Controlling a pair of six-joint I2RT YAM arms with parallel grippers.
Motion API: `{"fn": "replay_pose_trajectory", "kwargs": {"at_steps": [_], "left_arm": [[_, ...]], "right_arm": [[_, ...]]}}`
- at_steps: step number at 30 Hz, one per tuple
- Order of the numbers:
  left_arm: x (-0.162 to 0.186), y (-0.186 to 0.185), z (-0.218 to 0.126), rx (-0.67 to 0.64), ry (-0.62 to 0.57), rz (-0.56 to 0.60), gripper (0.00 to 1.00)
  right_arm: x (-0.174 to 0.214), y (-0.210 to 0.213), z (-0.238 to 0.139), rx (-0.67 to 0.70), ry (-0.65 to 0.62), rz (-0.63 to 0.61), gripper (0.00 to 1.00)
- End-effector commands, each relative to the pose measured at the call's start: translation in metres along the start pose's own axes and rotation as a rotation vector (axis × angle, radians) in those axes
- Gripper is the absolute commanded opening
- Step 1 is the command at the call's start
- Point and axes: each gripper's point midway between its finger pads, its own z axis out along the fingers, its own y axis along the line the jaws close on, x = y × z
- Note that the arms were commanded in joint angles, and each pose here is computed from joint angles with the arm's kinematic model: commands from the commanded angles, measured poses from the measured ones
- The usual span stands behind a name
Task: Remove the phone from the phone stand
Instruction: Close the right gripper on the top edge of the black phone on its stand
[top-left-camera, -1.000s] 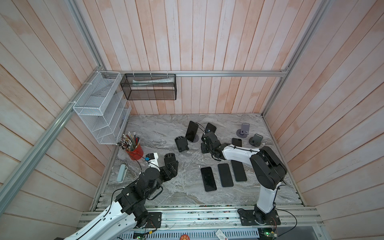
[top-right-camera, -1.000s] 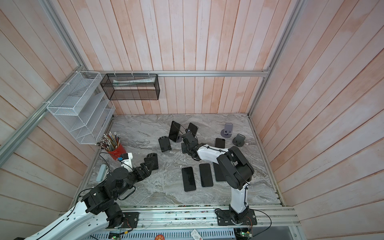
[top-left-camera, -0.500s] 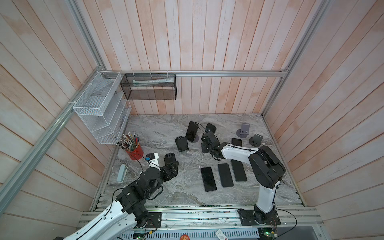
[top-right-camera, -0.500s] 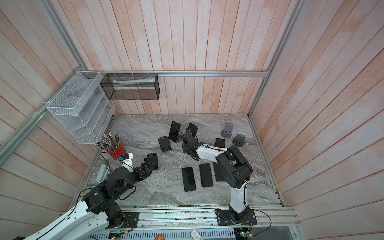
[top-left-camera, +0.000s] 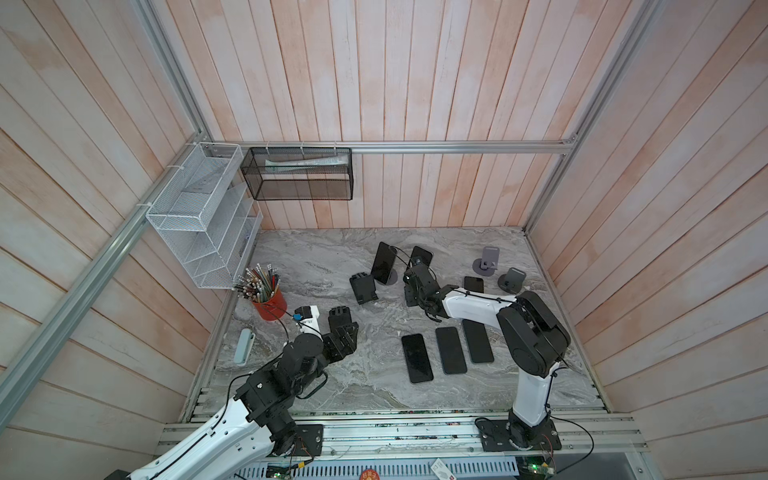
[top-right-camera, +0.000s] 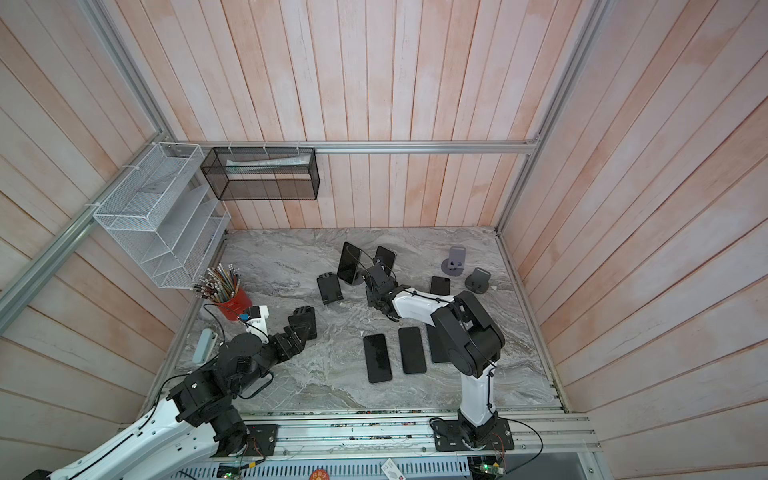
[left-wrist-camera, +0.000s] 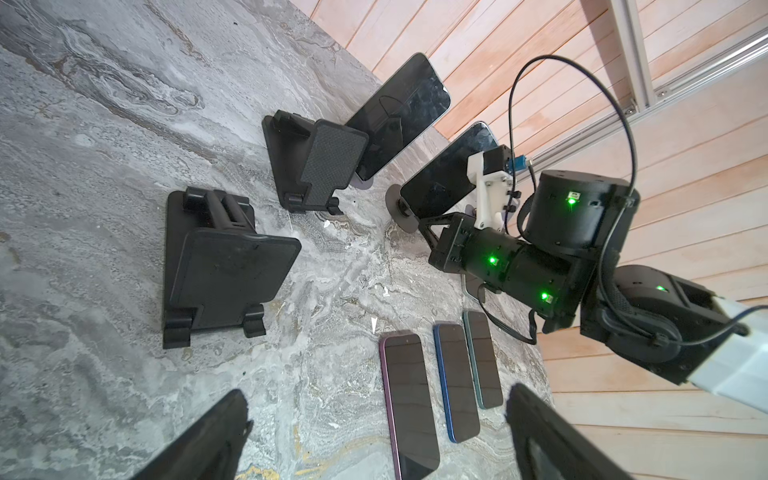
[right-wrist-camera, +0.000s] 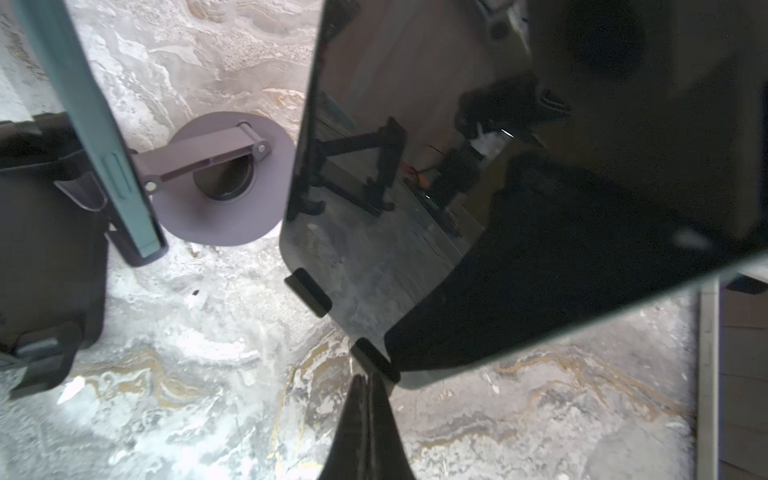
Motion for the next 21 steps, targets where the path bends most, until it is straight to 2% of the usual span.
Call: {"fn": "replay_pose_trajectory", "kwargs": {"at_steps": [1,21], "left_arm": [[-0.001,-0.002,0.000,0.016,-0.005,0.002,0.98],[-0.002,-0.002,-0.001,0.014,-0.006,0.002,0.98]], "right_arm": [[0.002,-0.003,0.003,0.038,0.013,-0.024,0.00],[0.003,-0.024,0.003,0.099,0.022,-0.012,0.00]]}}
